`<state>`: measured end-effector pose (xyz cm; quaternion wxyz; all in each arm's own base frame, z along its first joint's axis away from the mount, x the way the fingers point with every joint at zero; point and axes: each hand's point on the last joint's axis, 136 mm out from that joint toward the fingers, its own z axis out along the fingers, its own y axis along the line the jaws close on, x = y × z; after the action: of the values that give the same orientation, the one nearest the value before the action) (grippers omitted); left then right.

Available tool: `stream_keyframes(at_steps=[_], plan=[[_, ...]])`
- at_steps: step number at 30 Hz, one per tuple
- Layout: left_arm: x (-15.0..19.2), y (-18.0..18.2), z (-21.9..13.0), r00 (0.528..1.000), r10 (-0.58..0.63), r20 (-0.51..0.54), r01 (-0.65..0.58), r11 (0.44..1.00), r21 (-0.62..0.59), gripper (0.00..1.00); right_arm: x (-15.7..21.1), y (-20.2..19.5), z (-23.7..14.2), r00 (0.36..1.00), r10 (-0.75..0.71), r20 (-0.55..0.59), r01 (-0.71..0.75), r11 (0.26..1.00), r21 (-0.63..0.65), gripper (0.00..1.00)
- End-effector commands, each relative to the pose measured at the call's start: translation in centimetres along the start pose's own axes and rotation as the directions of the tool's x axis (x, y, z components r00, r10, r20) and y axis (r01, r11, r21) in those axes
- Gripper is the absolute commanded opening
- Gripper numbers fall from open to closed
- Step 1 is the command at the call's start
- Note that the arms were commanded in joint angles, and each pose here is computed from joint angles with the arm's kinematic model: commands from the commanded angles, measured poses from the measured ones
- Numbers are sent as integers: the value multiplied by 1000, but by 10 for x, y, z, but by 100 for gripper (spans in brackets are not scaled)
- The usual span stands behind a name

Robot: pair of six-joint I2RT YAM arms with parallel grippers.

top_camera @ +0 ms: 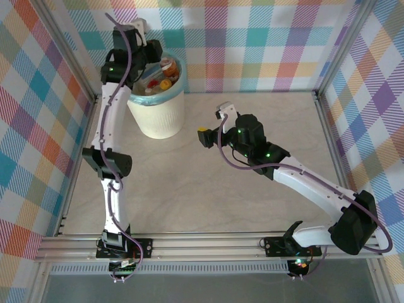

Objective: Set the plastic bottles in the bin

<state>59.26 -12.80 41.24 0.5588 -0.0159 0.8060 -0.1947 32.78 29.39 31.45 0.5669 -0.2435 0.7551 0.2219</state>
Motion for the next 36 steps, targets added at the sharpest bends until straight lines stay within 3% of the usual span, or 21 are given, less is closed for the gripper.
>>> stream_keyframes(at_steps=[1,8,15,17,21,29,33,36], plan=[[44,2,22,991,25,-132,-24,1000,8,14,-10,0,-1,1000,18,9,-18,1000,-6,95],[109,19,38,938,109,-329,-134,989,-55,13,-7,1,2,1000,31,-5,-31,999,-10,95],[106,33,36,938,123,-324,-172,976,-129,20,-7,2,3,999,34,-14,-34,999,-15,95],[95,34,32,948,118,-295,-166,975,-146,36,-8,2,2,999,36,-12,-36,999,-14,95],[52,17,11,983,71,-170,-92,989,-118,49,-11,1,-2,999,42,-8,-42,999,-12,95],[-56,-28,-83,990,2,140,4,999,-40,59,-23,-6,-12,997,70,22,-71,997,30,95],[-75,-31,-140,981,21,195,-6,997,-78,62,-31,-16,-20,997,67,44,-71,994,87,95],[-61,-21,-181,975,61,212,-33,990,-136,63,-34,-34,-26,998,44,38,-51,982,182,96]])
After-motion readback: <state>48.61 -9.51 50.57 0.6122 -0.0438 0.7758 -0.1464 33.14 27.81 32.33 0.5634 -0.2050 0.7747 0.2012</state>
